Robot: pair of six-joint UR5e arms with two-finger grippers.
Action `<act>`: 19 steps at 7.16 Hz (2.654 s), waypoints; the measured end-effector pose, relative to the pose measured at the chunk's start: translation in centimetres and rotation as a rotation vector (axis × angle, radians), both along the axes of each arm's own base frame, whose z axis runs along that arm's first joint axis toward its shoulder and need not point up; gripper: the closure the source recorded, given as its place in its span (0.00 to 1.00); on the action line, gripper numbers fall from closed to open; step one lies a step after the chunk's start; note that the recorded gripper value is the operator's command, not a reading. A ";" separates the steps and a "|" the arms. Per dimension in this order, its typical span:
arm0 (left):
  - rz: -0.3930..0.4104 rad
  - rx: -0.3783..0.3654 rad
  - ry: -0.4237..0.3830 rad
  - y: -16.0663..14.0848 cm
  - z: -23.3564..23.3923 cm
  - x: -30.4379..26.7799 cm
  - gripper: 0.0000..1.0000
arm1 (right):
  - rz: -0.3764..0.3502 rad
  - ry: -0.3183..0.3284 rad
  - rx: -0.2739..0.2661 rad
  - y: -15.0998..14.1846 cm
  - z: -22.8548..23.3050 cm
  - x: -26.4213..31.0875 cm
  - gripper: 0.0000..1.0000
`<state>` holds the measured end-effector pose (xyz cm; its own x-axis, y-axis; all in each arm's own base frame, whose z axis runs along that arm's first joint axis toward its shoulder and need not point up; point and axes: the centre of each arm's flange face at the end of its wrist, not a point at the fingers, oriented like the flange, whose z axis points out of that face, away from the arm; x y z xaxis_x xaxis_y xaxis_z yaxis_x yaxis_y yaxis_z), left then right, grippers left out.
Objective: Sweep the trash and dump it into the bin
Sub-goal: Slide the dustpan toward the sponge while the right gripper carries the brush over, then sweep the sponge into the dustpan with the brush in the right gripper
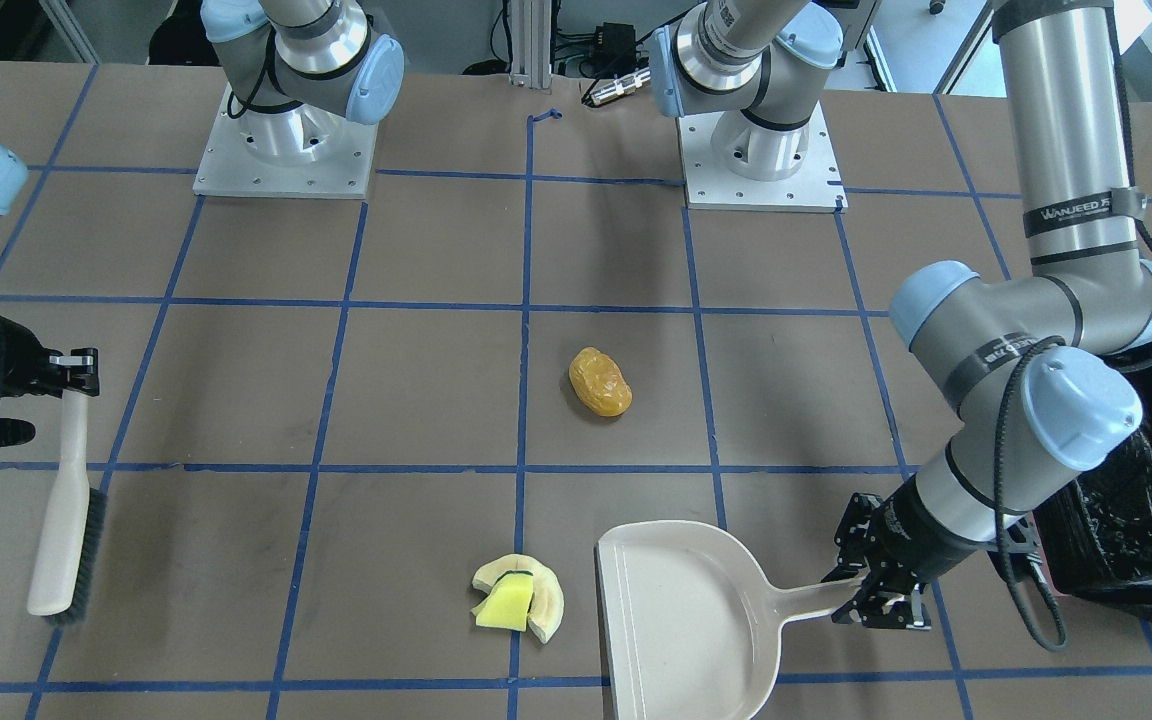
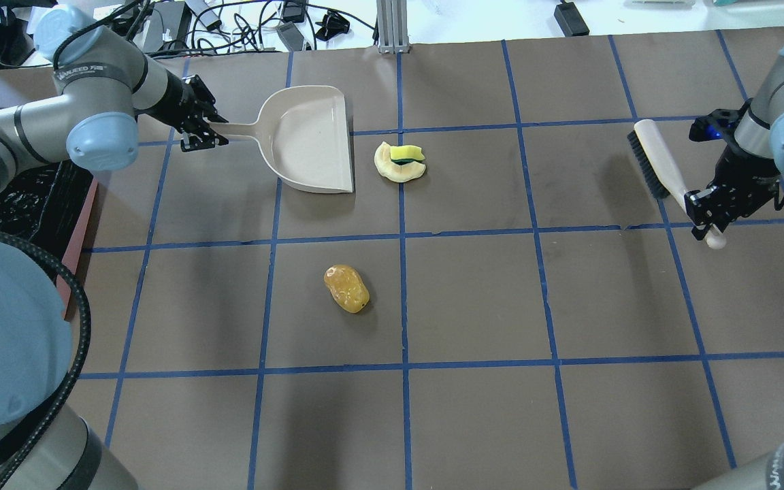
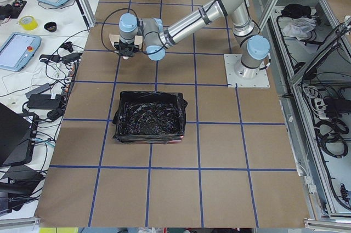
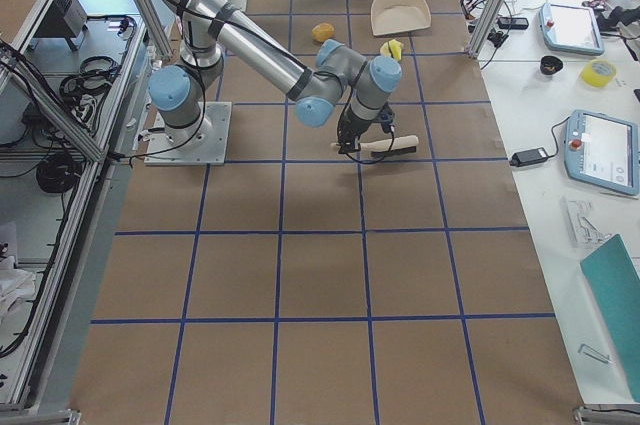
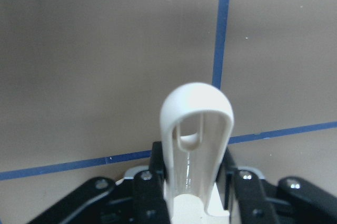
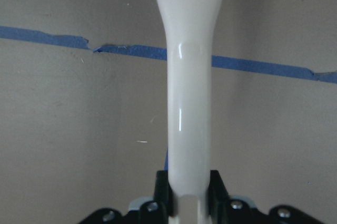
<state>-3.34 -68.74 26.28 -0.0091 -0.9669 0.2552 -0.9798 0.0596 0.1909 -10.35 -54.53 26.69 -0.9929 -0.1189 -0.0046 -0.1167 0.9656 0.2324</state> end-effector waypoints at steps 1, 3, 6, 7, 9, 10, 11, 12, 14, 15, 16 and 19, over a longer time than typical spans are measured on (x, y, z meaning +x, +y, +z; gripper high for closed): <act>-0.034 0.009 -0.060 0.3 0.3 -2.5 1.00 | -0.053 0.011 -0.028 -0.4 1.6 3.3 1.00; -0.116 0.084 -0.145 1.4 0.1 -4.6 1.00 | -0.125 0.033 -0.033 -0.4 2.4 13.8 1.00; -0.159 0.128 -0.192 1.0 -1.1 -4.3 1.00 | -0.048 0.026 0.026 -0.1 -1.9 28.5 1.00; -0.148 0.126 -0.192 0.6 -1.1 -4.3 1.00 | -0.021 0.006 0.030 -1.1 -3.6 32.6 1.00; -0.121 0.127 -0.188 -0.1 -1.4 -4.2 1.00 | 0.045 -0.047 0.005 -2.8 -4.6 41.9 1.00; -0.111 0.128 -0.187 -0.3 -1.5 -4.2 1.00 | 0.058 -0.106 -0.010 -2.8 -3.8 46.2 1.00; -0.103 0.127 -0.184 -0.4 -1.5 -4.2 1.00 | 0.068 -0.174 -0.022 -2.3 -2.5 49.8 1.00; -0.099 0.127 -0.182 -0.5 -1.5 -4.2 1.00 | 0.079 -0.225 -0.034 -1.7 -1.1 52.4 1.00; -0.122 0.119 -0.185 -0.4 -1.2 -4.2 1.00 | 0.064 -0.189 -0.041 -1.8 1.5 51.2 1.00; -0.162 0.109 -0.194 -0.2 -0.5 -3.9 1.00 | 0.037 -0.134 0.003 -1.0 3.9 48.5 1.00; -0.195 0.105 -0.201 0.1 -0.1 -3.0 1.00 | 0.000 -0.090 0.063 0.8 6.1 46.2 1.00; -0.248 0.160 -0.201 3.0 -0.5 2.7 1.00 | -0.263 -0.039 0.227 10.2 7.3 43.0 1.00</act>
<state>-0.62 -65.70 25.79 -0.2829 -0.9566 0.0703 -0.9583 0.2850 0.0220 32.63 -44.31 34.02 -0.9879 0.1496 -0.0406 0.1162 0.8880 0.4448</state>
